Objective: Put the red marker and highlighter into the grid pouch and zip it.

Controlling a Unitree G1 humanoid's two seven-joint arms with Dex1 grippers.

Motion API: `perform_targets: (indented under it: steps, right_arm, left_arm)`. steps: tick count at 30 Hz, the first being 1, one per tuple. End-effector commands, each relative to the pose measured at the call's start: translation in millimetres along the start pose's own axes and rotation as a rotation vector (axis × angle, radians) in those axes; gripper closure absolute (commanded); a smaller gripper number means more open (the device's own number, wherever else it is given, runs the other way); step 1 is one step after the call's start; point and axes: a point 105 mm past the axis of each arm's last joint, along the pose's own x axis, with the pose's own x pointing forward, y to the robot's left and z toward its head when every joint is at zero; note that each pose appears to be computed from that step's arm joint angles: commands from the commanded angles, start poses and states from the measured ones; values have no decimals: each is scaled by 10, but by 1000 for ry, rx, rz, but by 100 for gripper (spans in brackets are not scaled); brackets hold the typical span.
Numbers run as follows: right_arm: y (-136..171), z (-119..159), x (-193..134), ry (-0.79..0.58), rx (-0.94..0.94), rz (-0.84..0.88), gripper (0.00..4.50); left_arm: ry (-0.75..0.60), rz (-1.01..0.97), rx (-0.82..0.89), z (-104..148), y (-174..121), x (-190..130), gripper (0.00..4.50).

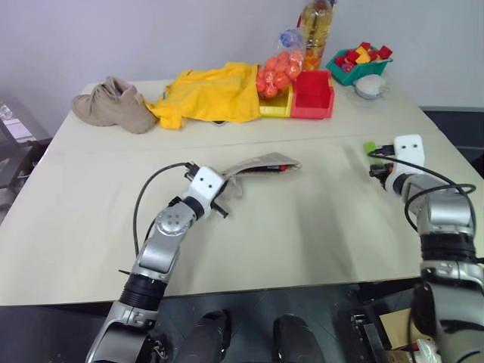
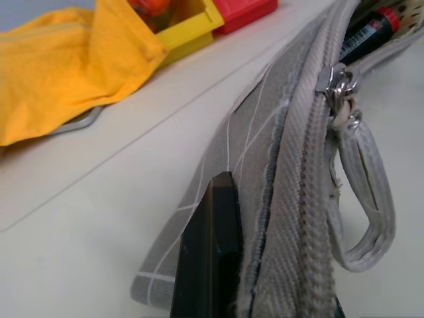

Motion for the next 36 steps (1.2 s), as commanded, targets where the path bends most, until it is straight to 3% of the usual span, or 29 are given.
perform_targets:
  steps: [1,5,11,30,36]
  right_arm:
    - [567,672,-421,-291,-282,337,365]
    - [870,727,-687,-327,-287,542,365]
    - [1115,690,-705,-288,-272,656,365]
    - [1154,499,-532,-206,-289,663,365]
    - [1240,516,-581,-178,-489,682,365]
  left_arm:
    - [-44,22,9,118,100,3,450]
    - [-49,15,11,125,86,4,450]
    - [-60,2,7,142,30,-13,450]
    - [-109,-72,61,241,-148,-68,450]
    - [-162,-180,127,324,-316,-94,450]
